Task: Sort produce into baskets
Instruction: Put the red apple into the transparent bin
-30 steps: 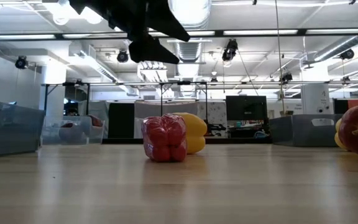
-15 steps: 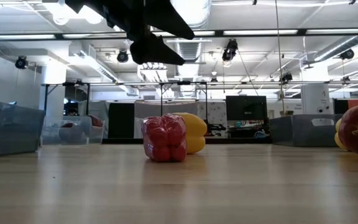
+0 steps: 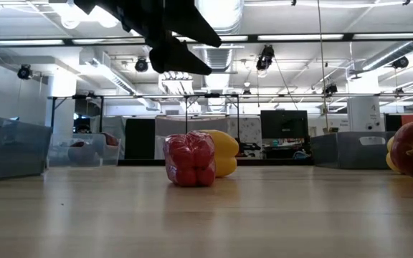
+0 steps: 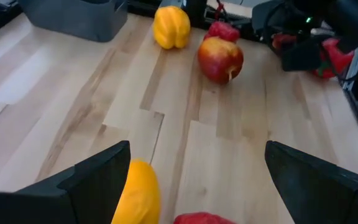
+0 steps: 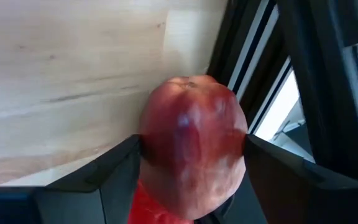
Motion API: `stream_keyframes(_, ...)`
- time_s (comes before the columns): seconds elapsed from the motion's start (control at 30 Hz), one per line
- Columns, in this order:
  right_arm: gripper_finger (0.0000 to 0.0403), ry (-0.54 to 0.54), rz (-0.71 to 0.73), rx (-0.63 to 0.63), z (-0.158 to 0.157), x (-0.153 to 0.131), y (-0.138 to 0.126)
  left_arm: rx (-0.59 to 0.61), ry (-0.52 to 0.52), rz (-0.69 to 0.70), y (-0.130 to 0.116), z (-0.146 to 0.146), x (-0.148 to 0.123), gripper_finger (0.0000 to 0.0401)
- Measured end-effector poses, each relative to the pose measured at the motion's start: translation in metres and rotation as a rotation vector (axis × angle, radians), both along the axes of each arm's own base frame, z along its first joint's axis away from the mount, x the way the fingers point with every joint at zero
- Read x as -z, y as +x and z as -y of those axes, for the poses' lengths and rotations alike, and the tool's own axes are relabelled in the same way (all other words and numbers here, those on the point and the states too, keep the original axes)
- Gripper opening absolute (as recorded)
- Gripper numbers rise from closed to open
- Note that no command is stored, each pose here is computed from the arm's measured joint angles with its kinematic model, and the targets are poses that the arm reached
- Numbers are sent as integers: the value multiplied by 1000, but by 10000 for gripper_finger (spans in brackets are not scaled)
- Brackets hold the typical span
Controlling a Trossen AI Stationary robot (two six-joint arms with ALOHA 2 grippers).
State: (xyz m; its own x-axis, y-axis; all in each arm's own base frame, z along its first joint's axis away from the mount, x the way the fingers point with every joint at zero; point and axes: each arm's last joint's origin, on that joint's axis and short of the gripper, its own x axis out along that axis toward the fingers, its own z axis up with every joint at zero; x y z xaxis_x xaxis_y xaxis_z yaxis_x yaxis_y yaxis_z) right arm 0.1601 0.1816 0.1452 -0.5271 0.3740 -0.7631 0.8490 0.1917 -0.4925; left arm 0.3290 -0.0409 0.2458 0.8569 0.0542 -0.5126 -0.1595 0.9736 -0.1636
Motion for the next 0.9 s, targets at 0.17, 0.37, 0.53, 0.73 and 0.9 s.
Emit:
stream_keyframes(0.17, 260, 14, 10, -1, -1, 0, 1, 4, 6, 3, -3, 0, -4, 355)
stream_keyframes(0.37, 298, 31, 35, -35, -1, 0, 1, 21, 43, -45, -14, -2, -9, 355)
stream_keyframes(0.53, 336, 48, 54, -46, -2, -1, 3, -2, 71, -59, -23, -4, -17, 355)
stream_keyframes(0.73, 352, 70, 64, -63, -2, 1, 2, -22, 73, -49, -24, -5, -19, 355)
stream_keyframes(0.9, 332, 100, 90, -70, -2, 6, 2, -26, 69, -49, -24, -5, -18, 355)
